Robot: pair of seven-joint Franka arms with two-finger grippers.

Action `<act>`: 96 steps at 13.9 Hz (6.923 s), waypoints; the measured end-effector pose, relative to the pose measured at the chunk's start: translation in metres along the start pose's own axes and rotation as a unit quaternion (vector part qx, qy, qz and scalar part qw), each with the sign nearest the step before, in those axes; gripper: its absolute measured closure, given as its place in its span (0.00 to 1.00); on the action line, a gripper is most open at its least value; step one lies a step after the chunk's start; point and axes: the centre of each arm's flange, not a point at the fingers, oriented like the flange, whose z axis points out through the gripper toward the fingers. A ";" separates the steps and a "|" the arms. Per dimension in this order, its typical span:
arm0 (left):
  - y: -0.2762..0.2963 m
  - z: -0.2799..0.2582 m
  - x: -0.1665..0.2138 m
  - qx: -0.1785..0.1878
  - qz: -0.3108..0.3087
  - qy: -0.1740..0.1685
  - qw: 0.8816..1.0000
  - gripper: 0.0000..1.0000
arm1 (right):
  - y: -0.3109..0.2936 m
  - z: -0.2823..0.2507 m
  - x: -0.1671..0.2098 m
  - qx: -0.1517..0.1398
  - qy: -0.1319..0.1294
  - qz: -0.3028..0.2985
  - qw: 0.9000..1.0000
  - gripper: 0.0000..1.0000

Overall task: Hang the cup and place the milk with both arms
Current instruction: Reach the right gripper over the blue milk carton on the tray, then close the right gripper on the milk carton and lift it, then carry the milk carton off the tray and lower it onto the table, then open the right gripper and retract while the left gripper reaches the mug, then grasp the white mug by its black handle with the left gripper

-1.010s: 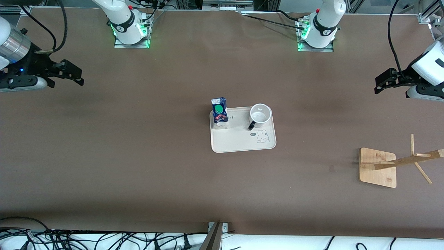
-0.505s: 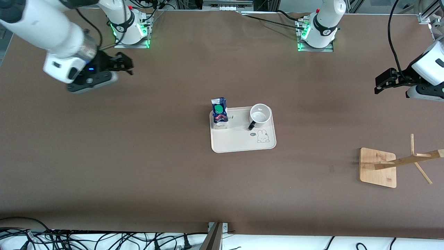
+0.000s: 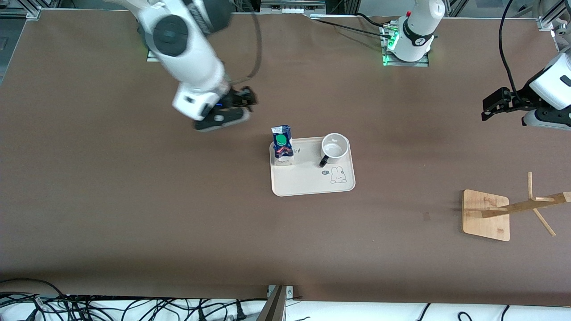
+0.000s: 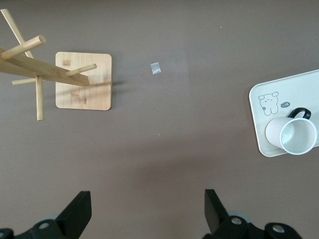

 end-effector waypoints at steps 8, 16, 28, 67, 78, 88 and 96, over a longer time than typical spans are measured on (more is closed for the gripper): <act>0.000 0.000 0.000 0.000 0.000 0.000 1.000 0.00 | -0.055 0.075 0.030 -0.014 0.004 0.023 1.000 0.00; 0.000 0.000 0.000 0.000 0.000 0.000 1.000 0.00 | -0.067 0.131 0.038 -0.031 0.023 0.004 0.999 0.00; 0.000 0.001 -0.001 0.000 0.000 -0.003 1.000 0.00 | -0.068 0.126 0.045 -0.038 0.044 -0.004 0.998 0.66; 0.005 0.005 0.002 -0.002 0.005 -0.013 1.000 0.00 | 0.374 -0.003 0.072 -0.012 -0.005 0.050 0.999 0.00; 0.148 0.126 0.041 -0.024 0.185 -0.119 0.975 0.00 | 0.371 -0.172 0.005 -0.025 0.020 0.053 0.998 0.00; 0.330 0.242 0.039 -0.003 0.227 -0.102 0.969 0.00 | 0.378 -0.189 -0.007 -0.071 0.022 0.051 0.996 0.00; 0.413 0.358 0.004 0.076 0.229 -0.091 0.966 0.00 | 0.381 -0.189 -0.007 -0.077 0.021 0.053 0.995 0.00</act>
